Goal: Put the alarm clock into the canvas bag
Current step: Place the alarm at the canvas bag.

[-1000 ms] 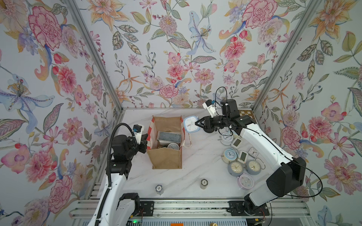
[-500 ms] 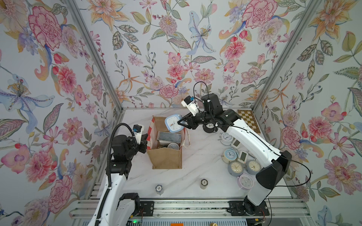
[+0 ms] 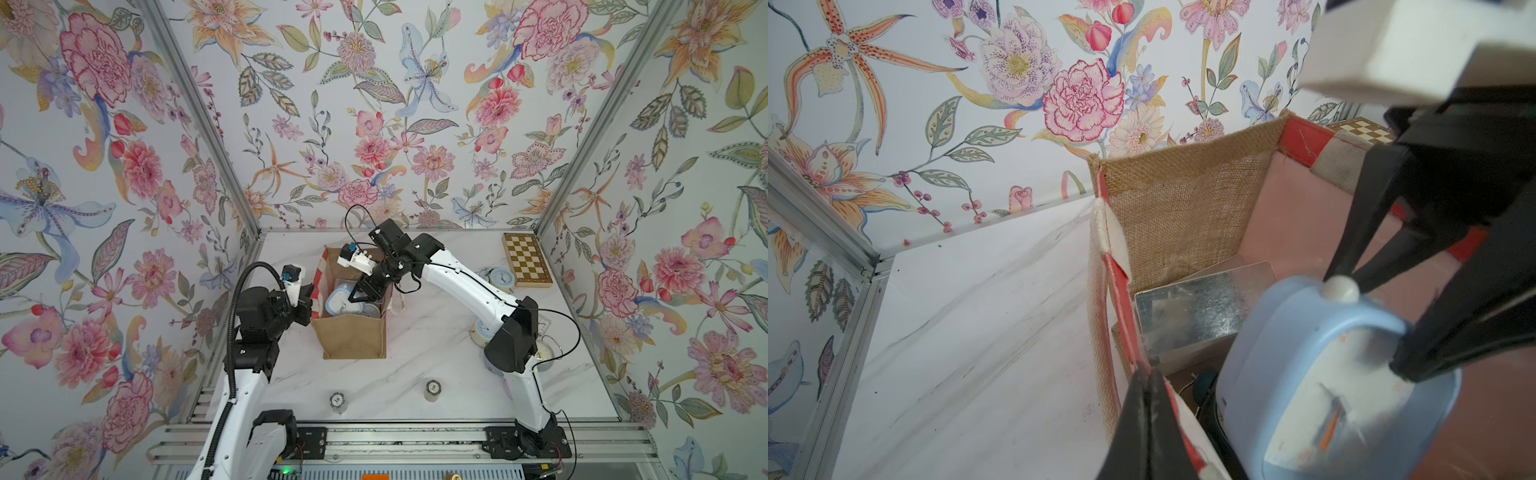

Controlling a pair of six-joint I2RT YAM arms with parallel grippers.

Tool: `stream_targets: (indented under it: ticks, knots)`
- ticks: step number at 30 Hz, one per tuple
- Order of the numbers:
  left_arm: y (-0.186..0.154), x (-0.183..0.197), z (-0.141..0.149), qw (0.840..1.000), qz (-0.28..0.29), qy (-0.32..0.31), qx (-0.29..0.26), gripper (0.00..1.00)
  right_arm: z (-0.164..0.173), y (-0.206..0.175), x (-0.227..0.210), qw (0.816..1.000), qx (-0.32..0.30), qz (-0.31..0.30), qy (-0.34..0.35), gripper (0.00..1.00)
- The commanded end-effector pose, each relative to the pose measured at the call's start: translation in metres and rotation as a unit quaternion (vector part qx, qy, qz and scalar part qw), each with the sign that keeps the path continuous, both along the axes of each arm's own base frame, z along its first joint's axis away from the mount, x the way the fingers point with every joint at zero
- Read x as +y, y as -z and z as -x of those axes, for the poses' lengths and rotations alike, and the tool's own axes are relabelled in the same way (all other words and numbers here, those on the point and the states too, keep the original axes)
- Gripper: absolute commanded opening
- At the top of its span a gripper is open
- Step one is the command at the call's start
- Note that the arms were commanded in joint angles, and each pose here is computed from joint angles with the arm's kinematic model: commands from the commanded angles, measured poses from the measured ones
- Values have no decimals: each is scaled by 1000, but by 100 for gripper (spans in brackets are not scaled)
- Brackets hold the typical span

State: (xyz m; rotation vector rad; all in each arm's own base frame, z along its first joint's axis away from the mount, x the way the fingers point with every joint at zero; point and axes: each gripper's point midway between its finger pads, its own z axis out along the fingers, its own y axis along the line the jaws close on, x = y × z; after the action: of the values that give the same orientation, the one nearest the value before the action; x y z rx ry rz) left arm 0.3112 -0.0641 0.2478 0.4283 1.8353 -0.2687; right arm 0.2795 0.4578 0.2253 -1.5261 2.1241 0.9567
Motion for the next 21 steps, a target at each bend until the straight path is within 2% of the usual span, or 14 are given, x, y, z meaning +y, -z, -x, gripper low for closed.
stream_targets:
  ticks: [1,14,21]
  knots:
    - [-11,-3,3,1000,2,12,-19,1,17,21,0,998,7,41,-37,23]
    - [-12,-3,4,1000,1,13,-23,0,32,105,21,991,37,106,-75,26]
    - [-13,-3,4,1000,1,12,-24,0,40,134,31,987,66,110,-95,30]
